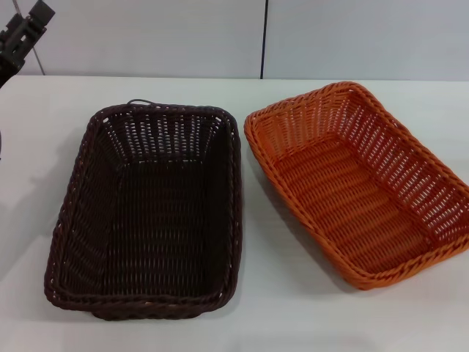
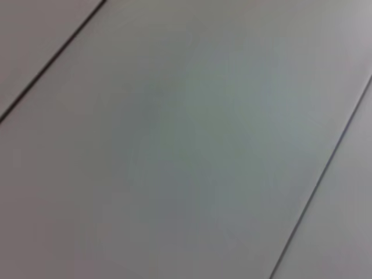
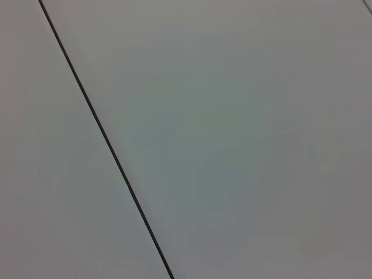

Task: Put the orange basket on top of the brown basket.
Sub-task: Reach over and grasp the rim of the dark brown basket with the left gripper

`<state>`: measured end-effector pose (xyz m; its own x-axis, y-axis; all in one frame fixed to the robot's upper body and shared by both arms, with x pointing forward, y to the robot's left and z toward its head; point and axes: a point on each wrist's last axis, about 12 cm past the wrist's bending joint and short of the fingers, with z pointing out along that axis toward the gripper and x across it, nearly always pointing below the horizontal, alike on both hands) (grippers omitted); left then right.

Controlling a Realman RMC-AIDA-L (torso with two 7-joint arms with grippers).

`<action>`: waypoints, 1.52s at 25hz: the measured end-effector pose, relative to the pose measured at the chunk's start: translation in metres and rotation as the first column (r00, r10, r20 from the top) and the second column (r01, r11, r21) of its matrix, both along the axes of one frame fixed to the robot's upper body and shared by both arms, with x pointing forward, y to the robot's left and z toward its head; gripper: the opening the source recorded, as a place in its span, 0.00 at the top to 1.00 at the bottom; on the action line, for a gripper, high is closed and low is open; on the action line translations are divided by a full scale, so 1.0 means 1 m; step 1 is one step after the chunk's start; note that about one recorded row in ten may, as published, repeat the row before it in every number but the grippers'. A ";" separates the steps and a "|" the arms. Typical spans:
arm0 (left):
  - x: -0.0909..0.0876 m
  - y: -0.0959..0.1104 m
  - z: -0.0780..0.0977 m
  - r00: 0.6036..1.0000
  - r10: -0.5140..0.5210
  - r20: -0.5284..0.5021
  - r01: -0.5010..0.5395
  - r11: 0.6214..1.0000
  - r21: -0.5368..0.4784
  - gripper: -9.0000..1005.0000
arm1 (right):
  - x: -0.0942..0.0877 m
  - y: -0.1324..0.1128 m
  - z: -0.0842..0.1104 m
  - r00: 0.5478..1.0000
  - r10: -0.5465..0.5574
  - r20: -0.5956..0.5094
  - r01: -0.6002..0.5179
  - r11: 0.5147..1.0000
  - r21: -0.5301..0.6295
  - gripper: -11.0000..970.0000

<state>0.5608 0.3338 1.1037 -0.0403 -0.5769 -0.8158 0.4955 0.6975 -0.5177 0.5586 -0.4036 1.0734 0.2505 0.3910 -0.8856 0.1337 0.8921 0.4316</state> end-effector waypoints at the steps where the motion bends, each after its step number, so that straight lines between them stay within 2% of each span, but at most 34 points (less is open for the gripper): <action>1: 0.000 0.000 0.001 1.000 -0.006 0.000 0.006 1.000 0.002 0.16 | 0.000 0.000 0.000 1.000 0.000 -0.001 0.000 1.000 0.001 0.22; 20: 0.000 0.002 0.002 0.999 -0.030 -0.024 0.030 1.000 -0.005 0.16 | -0.003 0.003 -0.005 1.000 0.006 -0.013 -0.006 1.000 0.011 0.22; 24: 0.013 0.011 0.022 0.987 -0.114 -0.113 0.117 0.993 0.018 0.16 | -0.002 0.005 -0.006 1.000 0.010 -0.015 -0.010 1.000 0.017 0.22; 27: 0.024 0.020 0.049 0.948 -0.191 -0.253 0.217 0.973 0.078 0.16 | -0.002 0.005 -0.006 1.000 0.011 -0.016 -0.011 1.000 0.017 0.22; 28: 0.024 0.020 0.049 0.948 -0.191 -0.253 0.217 0.973 0.078 0.16 | -0.003 0.005 -0.006 1.000 0.010 -0.017 -0.010 1.000 0.018 0.22; 29: 0.027 0.025 0.065 0.907 -0.209 -0.365 0.271 0.954 0.127 0.16 | -0.003 0.005 -0.007 1.000 0.009 -0.018 -0.008 1.000 0.019 0.22; 32: 0.030 0.026 0.084 0.845 -0.197 -0.498 0.328 0.925 0.190 0.16 | -0.004 0.004 -0.008 1.000 0.003 -0.021 -0.002 1.000 0.022 0.22; 33: 0.030 0.026 0.084 0.845 -0.197 -0.498 0.328 0.925 0.190 0.17 | -0.005 0.004 -0.008 1.000 0.001 -0.023 0.000 1.000 0.023 0.22; 34: 0.031 0.023 0.099 0.791 -0.158 -0.592 0.369 0.894 0.254 0.17 | -0.005 0.003 -0.009 1.000 -0.002 -0.028 0.003 1.000 0.026 0.22; 36: 0.031 0.017 0.107 0.749 -0.116 -0.652 0.395 0.869 0.299 0.17 | -0.005 0.003 -0.010 0.999 -0.004 -0.032 0.005 1.000 0.028 0.22; 38: 0.032 0.010 0.118 0.695 -0.007 -0.719 0.397 0.837 0.376 0.18 | -0.005 0.003 -0.010 0.999 -0.006 -0.036 0.007 1.000 0.029 0.22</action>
